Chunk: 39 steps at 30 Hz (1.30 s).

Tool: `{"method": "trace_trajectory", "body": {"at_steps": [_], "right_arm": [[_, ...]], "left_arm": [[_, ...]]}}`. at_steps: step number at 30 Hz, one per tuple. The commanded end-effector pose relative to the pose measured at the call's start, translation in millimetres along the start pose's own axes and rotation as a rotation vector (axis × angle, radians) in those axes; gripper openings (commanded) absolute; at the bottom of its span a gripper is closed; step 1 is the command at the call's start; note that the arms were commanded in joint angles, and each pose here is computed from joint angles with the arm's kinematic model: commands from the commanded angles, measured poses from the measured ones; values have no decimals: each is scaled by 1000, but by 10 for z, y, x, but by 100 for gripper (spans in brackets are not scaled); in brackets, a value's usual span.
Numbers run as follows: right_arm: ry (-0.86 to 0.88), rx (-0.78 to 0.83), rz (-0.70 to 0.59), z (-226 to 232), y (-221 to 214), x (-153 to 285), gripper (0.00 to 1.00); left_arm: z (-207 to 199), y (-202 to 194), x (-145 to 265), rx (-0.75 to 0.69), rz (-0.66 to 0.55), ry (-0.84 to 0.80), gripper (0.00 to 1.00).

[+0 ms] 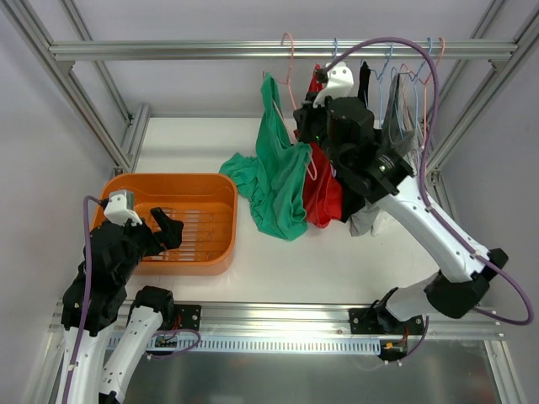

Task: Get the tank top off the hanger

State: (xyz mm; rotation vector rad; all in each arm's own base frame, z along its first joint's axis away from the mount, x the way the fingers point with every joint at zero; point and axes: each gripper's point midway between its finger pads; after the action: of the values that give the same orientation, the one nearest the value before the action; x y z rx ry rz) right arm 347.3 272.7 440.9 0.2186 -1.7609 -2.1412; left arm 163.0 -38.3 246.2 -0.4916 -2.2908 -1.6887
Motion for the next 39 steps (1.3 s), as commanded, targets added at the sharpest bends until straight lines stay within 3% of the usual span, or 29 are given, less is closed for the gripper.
{"method": "trace_trajectory", "body": {"at_steps": [1, 16, 19, 24, 26, 28, 29, 30, 31, 32, 34, 39], "right_arm": [[96, -97, -143, 66, 421, 367, 0], [274, -152, -181, -135, 229, 1340, 0], [261, -176, -168, -204, 111, 1395, 0], [259, -21, -13, -90, -71, 1173, 0], [219, 50, 85, -69, -267, 933, 14], [185, 74, 84, -48, -109, 823, 36], [151, 118, 155, -45, -302, 621, 42], [151, 132, 141, -3, -192, 568, 46], [138, 146, 167, -2, -238, 506, 63], [116, 166, 207, 19, -375, 328, 69], [92, 182, 206, 34, -305, 236, 75], [11, 234, 222, -24, -354, -40, 75]], "left_arm": [[-80, 69, -7, -7, -23, -40, 99], [-257, 103, 27, -16, -19, -134, 99], [-312, 87, -9, -6, -8, -162, 99], [-283, 84, -53, -14, -8, -145, 99], [-267, 63, -58, -12, -8, -141, 99], [-260, 58, -58, -10, -13, -139, 99], [-259, 55, -58, -10, -13, -139, 99], [-260, 53, -52, -10, -15, -142, 99], [-262, 58, -40, -10, -21, -144, 99], [-259, 50, -40, -10, -21, -144, 99], [-260, 57, -26, -10, -30, -147, 99], [-277, 40, -16, -9, -30, -160, 99]]}}
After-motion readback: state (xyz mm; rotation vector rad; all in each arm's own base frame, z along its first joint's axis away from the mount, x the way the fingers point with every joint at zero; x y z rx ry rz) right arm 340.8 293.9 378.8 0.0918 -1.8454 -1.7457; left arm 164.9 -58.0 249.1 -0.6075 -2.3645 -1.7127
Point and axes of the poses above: each gripper's point midway between its finger pads, its own x axis back along the fingers, its own z axis along the line the jaws close on, y = z × x, and after that the axes turned 3 degrees about -x, right-handed
